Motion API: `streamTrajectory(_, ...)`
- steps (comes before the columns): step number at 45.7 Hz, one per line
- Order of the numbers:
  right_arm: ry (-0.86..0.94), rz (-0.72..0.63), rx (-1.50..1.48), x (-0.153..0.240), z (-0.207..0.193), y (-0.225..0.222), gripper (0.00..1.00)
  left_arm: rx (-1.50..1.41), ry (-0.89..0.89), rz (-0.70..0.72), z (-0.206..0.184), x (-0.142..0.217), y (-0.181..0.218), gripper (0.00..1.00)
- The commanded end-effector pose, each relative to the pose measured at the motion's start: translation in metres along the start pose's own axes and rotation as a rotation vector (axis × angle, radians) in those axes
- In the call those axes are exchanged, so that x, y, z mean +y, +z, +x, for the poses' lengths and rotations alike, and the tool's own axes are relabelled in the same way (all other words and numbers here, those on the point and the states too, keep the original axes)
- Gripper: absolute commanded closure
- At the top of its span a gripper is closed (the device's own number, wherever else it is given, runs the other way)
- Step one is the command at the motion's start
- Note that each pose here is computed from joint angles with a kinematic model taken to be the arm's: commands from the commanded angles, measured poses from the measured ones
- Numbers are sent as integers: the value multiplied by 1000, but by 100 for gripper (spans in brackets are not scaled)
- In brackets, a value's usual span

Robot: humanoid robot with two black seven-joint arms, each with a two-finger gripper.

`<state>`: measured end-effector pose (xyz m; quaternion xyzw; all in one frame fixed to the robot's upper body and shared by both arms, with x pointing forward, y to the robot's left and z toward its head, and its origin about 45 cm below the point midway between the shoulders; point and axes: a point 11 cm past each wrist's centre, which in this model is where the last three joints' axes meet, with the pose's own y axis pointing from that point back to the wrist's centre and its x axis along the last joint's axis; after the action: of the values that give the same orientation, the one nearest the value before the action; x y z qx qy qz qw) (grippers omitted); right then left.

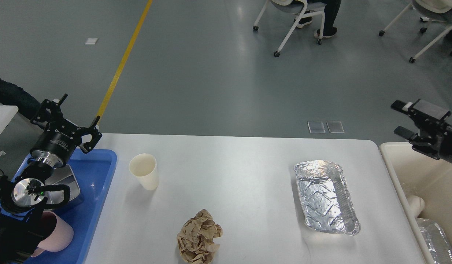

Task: Tidy desktop

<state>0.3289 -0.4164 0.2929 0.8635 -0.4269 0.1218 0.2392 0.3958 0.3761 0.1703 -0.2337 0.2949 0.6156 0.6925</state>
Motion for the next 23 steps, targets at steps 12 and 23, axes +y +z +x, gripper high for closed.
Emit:
streamTrajectory(12, -321, -294, 408, 45, -38, 2, 0, -4, 25, -1, 13, 11, -3, 3)
streamTrajectory(23, -386, -396, 559, 74, -42, -10, 0, 5, 47, -6, 16, 12, -4, 3)
